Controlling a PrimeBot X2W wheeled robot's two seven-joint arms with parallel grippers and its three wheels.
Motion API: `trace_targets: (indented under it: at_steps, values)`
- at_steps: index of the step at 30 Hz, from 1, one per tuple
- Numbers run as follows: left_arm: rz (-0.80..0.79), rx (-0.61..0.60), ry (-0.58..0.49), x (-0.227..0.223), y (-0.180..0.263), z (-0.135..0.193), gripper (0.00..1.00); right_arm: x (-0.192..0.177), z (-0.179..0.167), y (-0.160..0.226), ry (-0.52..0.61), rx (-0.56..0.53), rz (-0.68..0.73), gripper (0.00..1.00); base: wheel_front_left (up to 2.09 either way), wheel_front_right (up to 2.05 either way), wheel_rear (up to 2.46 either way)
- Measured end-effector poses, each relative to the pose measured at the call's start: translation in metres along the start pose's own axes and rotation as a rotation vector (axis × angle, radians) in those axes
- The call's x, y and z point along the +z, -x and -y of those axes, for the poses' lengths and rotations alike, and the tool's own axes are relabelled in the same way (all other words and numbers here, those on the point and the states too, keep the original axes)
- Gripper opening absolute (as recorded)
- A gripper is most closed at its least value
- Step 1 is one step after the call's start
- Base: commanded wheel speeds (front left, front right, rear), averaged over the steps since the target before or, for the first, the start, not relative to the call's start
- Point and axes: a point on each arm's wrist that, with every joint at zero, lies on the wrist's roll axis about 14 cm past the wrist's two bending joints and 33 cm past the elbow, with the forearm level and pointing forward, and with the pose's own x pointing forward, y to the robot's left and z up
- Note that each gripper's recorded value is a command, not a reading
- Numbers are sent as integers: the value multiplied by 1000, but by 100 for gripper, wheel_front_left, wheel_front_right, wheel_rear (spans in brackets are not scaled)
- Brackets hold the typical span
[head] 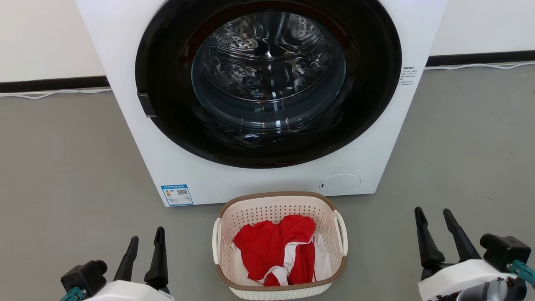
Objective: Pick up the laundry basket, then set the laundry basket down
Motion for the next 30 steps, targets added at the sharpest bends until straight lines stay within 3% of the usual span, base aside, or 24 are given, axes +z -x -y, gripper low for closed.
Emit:
trace_targets:
  at_steps: [30]
  values:
    - [45, -81, -370, 2, 1, 12, 100, -1, -6, 0, 398, 75, 20, 100, 0, 0, 0]
